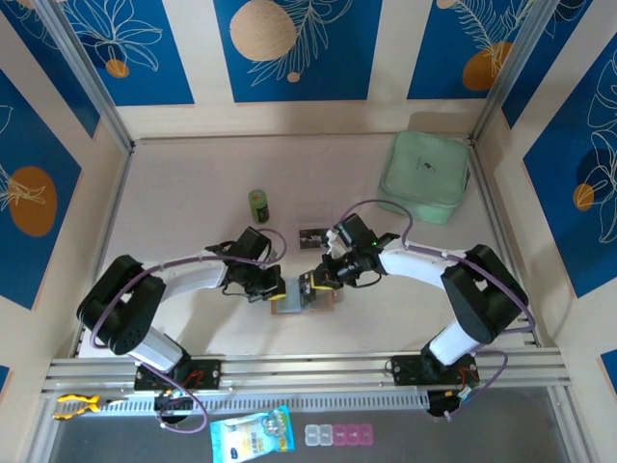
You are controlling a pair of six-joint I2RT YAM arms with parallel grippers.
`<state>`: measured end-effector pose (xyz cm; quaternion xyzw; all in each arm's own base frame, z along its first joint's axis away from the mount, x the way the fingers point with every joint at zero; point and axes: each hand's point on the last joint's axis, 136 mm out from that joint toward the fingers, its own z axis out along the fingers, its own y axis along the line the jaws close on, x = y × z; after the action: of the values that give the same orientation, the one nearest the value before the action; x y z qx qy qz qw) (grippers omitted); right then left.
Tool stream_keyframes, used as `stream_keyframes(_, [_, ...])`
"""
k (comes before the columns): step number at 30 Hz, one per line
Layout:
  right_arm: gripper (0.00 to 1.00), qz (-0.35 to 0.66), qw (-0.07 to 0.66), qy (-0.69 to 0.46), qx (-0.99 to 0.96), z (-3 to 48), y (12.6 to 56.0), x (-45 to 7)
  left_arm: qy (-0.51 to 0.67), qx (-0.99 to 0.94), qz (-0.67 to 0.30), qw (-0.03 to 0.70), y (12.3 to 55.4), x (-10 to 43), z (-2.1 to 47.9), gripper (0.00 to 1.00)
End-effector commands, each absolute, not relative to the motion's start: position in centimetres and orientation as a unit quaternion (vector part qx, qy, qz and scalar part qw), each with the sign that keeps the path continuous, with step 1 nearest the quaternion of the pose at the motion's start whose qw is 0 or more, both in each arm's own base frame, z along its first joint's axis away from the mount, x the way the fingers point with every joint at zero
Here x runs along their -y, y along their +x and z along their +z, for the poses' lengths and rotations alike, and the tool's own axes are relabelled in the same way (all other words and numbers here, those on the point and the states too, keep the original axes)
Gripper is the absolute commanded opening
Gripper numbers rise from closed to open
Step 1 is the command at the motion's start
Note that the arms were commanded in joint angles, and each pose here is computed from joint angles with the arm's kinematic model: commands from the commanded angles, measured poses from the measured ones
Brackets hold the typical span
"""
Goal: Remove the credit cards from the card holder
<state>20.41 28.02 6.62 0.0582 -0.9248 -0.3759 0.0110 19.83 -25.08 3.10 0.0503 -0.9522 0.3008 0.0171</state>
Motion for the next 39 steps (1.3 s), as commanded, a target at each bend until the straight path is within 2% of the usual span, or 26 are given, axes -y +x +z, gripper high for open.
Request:
stream_keyframes(1, [0.05,-0.367,-0.018,0.109,0.923,8.7,20.6,-27.3,0.042,0.951,0.308,0.009,20.0,25.4,4.3,0.08])
stream_keyframes(9, [0.02,-0.283,-0.092,0.29,0.91,11.8,21.5,-24.5,0.034,0.944,0.329,-0.017,21.1,26.0,6.3,0.13])
stream_keyframes(15, [0.0,-0.238,-0.149,0.426,0.86,15.0,24.5,-22.5,0.038,0.938,0.341,-0.045,22.3,25.3,7.4,0.14])
stream_keyframes(20, [0.0,-0.146,-0.182,0.572,0.787,15.7,26.3,-22.1,0.051,0.936,0.342,-0.06,22.9,24.2,7.9,0.16])
stream_keyframes(28, [0.0,-0.094,-0.152,0.674,0.717,14.9,29.9,-23.4,0.073,0.935,0.339,-0.074,22.7,22.3,7.9,0.17])
stream_keyframes(39, [0.0,-0.08,-0.109,0.703,0.698,12.2,34.0,-25.6,0.092,0.934,0.337,-0.079,22.4,20.8,7.7,0.18])
